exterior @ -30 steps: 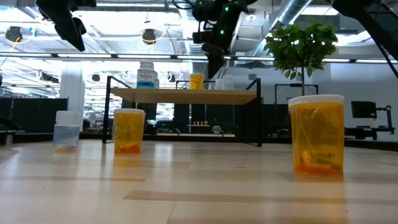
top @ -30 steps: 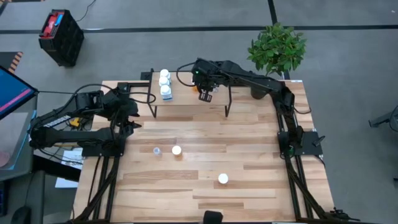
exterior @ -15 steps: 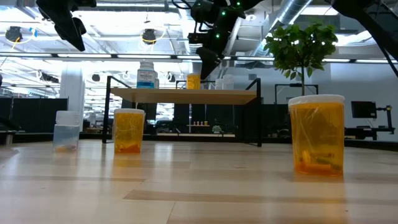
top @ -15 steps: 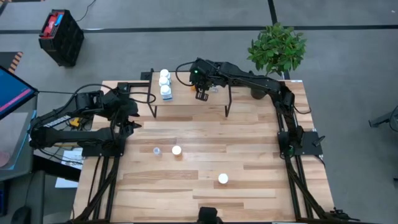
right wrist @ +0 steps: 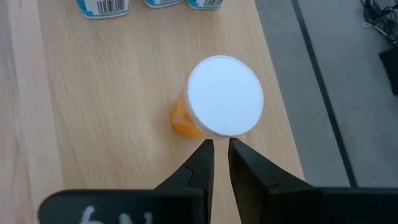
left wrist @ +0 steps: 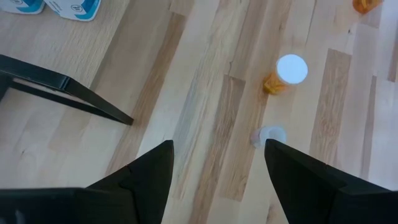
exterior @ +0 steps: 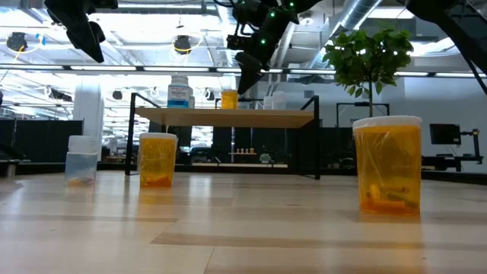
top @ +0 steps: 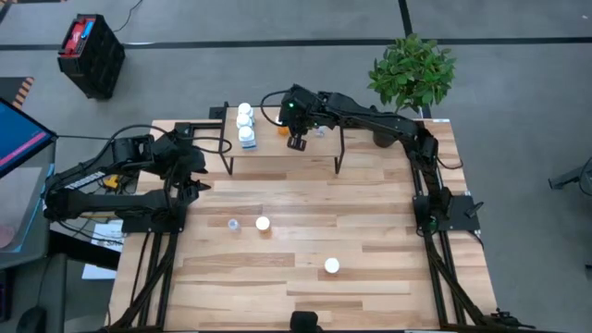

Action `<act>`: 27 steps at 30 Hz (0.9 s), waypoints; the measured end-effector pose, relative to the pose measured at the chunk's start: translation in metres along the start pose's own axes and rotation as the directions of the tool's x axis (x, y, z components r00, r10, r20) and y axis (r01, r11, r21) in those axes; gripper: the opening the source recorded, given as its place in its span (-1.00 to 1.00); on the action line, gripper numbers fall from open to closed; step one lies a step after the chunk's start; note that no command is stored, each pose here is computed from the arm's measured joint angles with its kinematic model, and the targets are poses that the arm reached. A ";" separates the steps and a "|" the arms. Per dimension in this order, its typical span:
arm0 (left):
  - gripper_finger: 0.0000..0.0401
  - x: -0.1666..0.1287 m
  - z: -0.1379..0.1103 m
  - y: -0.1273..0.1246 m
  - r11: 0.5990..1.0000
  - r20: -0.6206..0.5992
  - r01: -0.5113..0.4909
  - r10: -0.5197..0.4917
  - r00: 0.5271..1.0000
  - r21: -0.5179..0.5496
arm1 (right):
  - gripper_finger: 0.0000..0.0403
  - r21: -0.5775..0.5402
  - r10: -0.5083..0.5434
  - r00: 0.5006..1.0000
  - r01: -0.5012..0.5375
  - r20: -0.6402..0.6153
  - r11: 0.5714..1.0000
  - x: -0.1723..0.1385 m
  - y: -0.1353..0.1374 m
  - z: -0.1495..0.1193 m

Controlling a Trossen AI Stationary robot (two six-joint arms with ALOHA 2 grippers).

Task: Pick and place medicine bottles onto shelf by color
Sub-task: Put the top right orange pill bottle on the shelf, then adjust the transparent pill bottle on the table

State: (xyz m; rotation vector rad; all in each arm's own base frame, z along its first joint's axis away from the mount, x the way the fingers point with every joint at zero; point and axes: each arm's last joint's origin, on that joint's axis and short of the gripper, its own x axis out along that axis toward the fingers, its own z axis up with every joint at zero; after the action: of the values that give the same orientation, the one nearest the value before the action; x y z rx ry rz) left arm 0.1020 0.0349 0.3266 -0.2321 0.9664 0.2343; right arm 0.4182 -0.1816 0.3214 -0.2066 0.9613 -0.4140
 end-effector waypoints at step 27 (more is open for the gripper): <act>0.19 0.023 0.014 -0.014 0.978 -0.050 0.198 -0.195 0.980 0.072 | -0.65 -0.098 0.352 0.929 -0.364 -0.116 0.926 -0.261 0.140 -0.059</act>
State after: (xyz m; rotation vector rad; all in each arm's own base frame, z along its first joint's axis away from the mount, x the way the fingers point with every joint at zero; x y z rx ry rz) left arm 0.1293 0.0279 0.3164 -0.2612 0.9857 0.0111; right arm 0.2727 0.0575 0.4352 -0.1137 1.0950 -0.0295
